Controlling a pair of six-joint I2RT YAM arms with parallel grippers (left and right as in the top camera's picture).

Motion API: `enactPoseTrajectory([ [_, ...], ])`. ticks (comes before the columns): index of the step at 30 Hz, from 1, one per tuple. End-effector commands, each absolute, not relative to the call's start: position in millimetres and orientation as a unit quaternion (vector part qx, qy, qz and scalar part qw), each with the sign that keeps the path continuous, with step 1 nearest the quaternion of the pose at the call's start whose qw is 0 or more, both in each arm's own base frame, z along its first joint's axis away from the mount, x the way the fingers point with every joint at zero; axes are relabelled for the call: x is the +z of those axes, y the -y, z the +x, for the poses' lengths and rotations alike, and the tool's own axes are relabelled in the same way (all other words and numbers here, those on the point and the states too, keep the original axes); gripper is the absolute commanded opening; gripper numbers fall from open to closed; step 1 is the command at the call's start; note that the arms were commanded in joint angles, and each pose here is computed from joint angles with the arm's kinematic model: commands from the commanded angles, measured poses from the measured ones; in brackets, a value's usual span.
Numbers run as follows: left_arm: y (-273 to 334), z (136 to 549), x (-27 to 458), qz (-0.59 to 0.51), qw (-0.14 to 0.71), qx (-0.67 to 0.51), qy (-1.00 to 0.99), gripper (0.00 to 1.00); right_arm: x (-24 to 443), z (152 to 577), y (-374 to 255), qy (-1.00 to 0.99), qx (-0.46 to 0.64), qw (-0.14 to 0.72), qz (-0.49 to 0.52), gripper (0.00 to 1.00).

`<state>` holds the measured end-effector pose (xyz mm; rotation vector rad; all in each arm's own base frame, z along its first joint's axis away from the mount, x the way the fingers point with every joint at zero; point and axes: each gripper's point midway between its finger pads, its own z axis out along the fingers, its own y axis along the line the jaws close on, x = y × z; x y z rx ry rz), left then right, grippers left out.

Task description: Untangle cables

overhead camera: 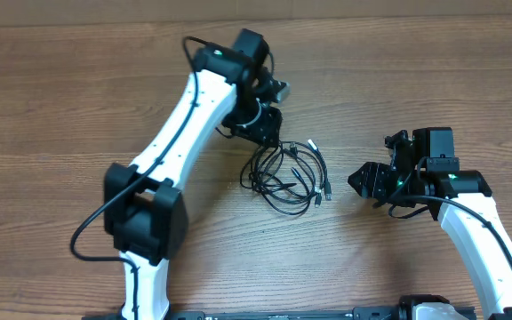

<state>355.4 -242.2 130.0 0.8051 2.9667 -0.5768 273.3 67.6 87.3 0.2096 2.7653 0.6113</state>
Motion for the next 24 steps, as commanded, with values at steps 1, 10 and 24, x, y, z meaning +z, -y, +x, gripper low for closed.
enactPoseTrajectory([
  [1, 255.9, 349.8, 110.9, 0.289, -0.008, -0.167, -0.943, 0.46, 91.3, 276.0, -66.4, -0.962, 0.209, 0.159, 0.073, 0.64],
  [10, 248.4, 347.8, 73.0, 0.315, -0.027, -0.055, -0.947, 0.58, 90.7, 274.5, -66.4, -0.963, 0.209, 0.156, 0.073, 0.64],
  [24, 260.9, 337.0, 67.1, 0.298, -0.039, -0.051, -0.952, 0.04, 89.5, 271.3, -66.3, -0.964, 0.208, 0.149, 0.075, 0.64],
])
